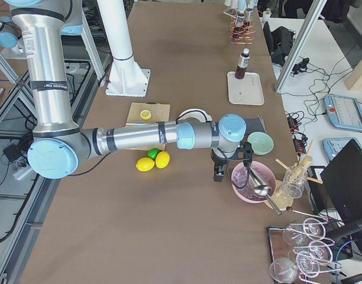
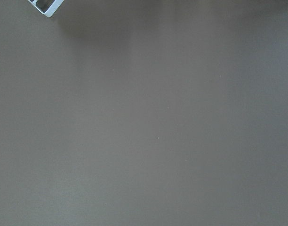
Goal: Place donut on tray
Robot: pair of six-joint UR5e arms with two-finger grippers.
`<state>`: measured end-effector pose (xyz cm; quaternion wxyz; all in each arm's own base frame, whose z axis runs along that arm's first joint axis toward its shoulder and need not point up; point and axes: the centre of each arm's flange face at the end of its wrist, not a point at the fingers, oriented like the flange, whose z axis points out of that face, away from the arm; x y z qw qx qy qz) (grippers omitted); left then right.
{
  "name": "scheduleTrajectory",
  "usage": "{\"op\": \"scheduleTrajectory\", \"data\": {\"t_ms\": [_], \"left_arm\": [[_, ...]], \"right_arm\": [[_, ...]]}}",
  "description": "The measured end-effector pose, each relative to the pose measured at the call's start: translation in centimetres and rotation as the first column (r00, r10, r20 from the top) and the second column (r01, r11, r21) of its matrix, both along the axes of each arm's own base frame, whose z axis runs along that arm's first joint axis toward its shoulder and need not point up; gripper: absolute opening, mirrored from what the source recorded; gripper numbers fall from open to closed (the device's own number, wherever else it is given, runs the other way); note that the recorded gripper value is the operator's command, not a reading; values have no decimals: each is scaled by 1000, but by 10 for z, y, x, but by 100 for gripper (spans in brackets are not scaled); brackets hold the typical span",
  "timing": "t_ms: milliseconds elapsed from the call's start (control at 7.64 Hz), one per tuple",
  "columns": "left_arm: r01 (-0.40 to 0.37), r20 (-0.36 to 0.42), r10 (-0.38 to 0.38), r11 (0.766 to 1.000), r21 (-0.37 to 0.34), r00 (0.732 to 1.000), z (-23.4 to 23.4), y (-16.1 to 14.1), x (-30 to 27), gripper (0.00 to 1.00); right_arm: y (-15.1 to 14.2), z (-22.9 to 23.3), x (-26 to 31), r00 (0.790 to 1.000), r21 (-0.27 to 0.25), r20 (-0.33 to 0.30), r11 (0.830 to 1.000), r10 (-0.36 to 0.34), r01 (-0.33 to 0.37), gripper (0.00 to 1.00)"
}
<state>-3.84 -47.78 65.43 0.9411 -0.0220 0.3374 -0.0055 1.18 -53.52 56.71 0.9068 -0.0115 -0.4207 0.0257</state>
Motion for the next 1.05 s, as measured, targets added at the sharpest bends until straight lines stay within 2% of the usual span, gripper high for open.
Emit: {"op": "scheduleTrajectory", "data": {"t_ms": [131, 393, 785, 1047], "left_arm": [[1, 0, -1, 1000, 1, 1000, 0, 0, 0, 98], [1, 0, -1, 1000, 0, 1000, 0, 1, 0, 98], [1, 0, -1, 1000, -6, 1000, 3, 1, -1, 98], [1, 1, -1, 1000, -10, 1000, 5, 2, -1, 98]], "right_arm": [[-2, -27, -27, 1000, -8, 9, 1000, 22, -22, 100], [3, -51, -83, 994, -21, 56, 995, 97, -96, 100], [36, -52, -179, 977, -18, 125, 985, 172, -171, 100], [61, -57, -247, 971, -38, 137, 980, 198, -194, 100]]}}
